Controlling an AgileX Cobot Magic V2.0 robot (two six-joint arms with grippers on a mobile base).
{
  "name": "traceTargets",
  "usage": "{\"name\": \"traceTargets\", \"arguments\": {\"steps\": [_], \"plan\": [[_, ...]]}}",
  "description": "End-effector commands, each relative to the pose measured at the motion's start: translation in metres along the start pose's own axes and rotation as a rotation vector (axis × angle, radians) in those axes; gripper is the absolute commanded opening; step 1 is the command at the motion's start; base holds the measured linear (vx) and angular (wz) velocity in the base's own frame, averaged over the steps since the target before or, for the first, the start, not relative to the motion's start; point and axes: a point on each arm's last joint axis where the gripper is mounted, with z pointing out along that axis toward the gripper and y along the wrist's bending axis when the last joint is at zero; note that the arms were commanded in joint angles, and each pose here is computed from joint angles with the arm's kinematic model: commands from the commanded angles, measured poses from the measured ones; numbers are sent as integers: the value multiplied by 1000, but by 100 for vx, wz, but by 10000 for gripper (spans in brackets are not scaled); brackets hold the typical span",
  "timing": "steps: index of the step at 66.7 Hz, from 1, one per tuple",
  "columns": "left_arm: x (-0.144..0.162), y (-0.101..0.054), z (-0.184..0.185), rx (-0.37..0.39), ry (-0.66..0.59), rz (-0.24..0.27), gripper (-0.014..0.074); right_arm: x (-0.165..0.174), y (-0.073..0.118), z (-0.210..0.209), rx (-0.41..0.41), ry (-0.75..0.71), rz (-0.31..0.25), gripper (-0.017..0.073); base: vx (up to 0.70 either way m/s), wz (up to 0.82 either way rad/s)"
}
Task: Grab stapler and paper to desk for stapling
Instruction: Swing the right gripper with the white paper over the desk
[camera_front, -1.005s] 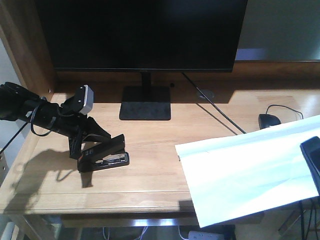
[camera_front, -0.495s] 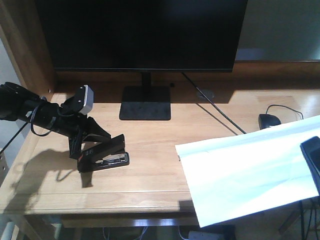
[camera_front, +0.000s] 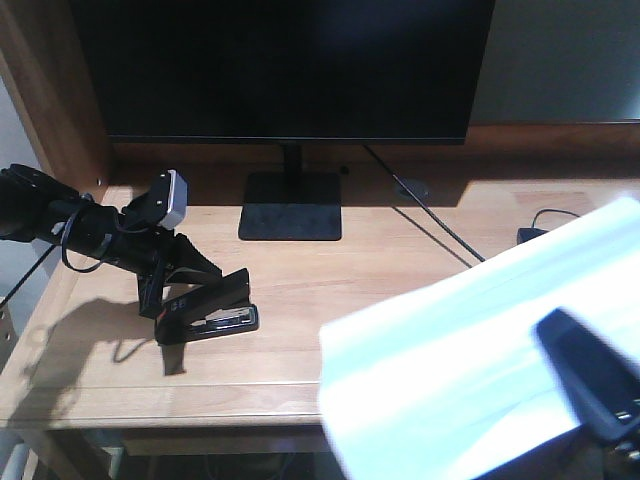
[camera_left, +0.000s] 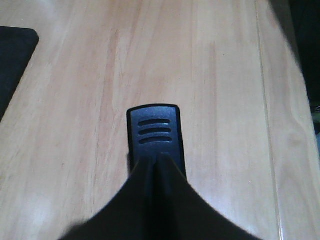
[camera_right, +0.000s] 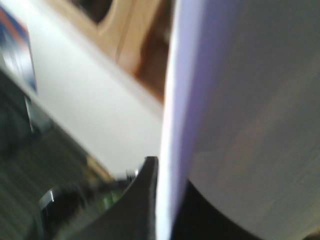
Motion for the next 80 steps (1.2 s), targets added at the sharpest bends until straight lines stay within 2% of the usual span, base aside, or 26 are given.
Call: {"name": "traceTargets", "arguments": {"steps": [1,10,14,15,23,32,43,52,59,67,73,80], "plan": [[-31,1,-17,-46,-72,31,-8,-5,17,16,-54,145,-84,-8,0,0],[-31,1,-17,-46,-72,31,-8,-8,26,31,-6,360,-219,-8,0,0],[-31,1,-17,-46,-72,31,-8,-12,29,39,8,432,-240,-8,0,0],[-31,1,-17,-46,-72,31,-8,-13,31,40,5,451,-259,-8,0,0],[-31,1,-17,-46,-72,31,-8,-18,34,53,28,616,-293,-8,0,0],[-31,1,-17,-46,-72,31,-8,-27,33,71,39,726,-317,-8,0,0],[-31,1,-17,-46,-72,31,-8,-32,23,100,52,787,-307,-8,0,0],[-31,1,-17,-46,-72,31,-8,-18,11,129,57,866,-286,-6,0,0],[-31,1,-17,-46,-72,31,-8,-2,2,151,68,916,-243,-6,0,0],[-31,1,-17,-46,-72,31,-8,2,-3,173,80,878,-176,-6,0,0],[-31,1,-17,-46,-72,31,-8,-1,-12,181,139,812,-144,-5,0,0],[-31,1,-17,-46,-72,31,-8,-5,-32,184,272,759,-193,-5,0,0]]}}
